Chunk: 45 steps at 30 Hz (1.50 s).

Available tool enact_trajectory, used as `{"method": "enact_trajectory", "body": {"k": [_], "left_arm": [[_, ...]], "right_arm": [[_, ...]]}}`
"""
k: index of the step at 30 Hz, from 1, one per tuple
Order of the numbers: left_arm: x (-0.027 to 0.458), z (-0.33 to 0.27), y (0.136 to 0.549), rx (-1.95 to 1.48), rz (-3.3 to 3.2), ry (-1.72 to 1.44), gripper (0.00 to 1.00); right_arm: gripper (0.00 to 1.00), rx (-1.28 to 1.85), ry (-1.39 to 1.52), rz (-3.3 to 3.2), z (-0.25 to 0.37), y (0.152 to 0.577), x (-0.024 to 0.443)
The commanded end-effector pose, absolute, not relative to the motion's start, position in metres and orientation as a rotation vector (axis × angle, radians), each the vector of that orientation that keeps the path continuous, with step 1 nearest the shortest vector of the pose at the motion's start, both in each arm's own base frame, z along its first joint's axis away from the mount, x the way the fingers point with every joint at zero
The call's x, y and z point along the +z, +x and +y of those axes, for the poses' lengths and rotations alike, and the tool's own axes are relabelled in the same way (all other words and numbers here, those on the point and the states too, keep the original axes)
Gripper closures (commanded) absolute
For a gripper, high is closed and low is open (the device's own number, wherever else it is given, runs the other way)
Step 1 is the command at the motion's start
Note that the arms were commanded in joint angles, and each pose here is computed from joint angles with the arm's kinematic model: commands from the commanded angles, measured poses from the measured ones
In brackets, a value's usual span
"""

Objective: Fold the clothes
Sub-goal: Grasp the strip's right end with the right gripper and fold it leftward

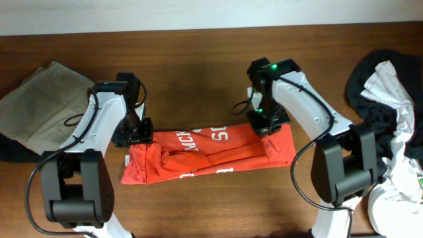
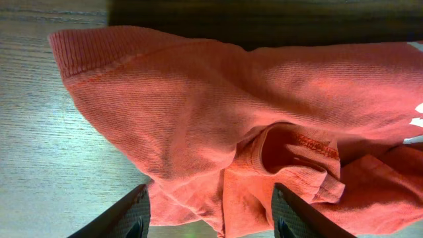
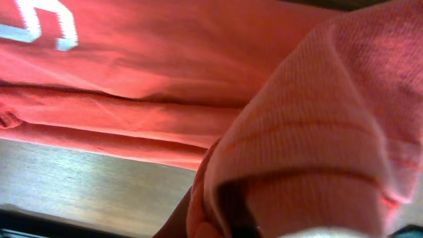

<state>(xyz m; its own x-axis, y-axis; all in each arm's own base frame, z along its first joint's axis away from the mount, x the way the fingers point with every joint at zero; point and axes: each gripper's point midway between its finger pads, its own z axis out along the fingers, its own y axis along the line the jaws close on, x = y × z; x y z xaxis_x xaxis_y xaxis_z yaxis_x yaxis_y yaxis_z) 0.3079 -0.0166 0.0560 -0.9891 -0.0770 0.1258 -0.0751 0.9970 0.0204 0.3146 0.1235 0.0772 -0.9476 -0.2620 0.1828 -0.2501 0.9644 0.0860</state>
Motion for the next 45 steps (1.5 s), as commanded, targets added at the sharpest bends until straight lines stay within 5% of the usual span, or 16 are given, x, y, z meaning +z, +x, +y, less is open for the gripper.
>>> {"method": "enact_trajectory", "body": {"k": [1,6,9,13,16,20,25,29,31,38,45], "left_arm": [[0.063,-0.016,0.311,-0.008,-3.035,0.129,0.41],[0.063,-0.016,0.311,-0.009,-3.035,0.129,0.41],[0.063,-0.016,0.311,-0.009,-3.035,0.129,0.41],[0.063,-0.016,0.311,-0.01,-3.034,0.129,0.4],[0.063,-0.006,0.308,-0.097,-3.024,0.124,0.28],[0.044,-0.005,0.3,-0.108,-3.014,0.119,0.13],[-0.011,-0.019,0.287,0.041,-3.062,0.0,0.13],[-0.021,-0.037,0.287,0.204,-3.082,0.002,0.86],[-0.017,-0.032,0.292,0.158,-3.096,0.002,0.98],[0.119,0.058,0.357,-0.114,-3.19,0.313,1.0],[0.155,-0.131,0.354,0.244,-3.227,-0.265,0.98]], "right_arm": [[0.85,-0.081,0.414,-2.904,0.142,0.307,0.07],[0.73,-0.189,0.451,-2.914,0.164,0.308,0.07],[0.53,-0.45,0.658,-2.82,0.195,0.294,0.077],[0.52,-0.101,0.518,-2.924,0.16,0.309,0.068],[0.48,0.259,0.255,-2.999,0.119,0.322,0.069],[0.44,0.283,0.072,-2.977,0.085,0.325,0.071],[0.43,0.283,0.042,-2.968,0.076,0.326,0.071],[0.43,0.283,0.034,-2.968,0.074,0.326,0.071],[0.44,0.275,-0.018,-2.963,0.058,0.328,0.074],[0.43,0.221,-0.342,-2.929,-0.052,0.324,0.09],[0.43,0.168,-0.309,-2.941,-0.047,0.326,0.089]]}}
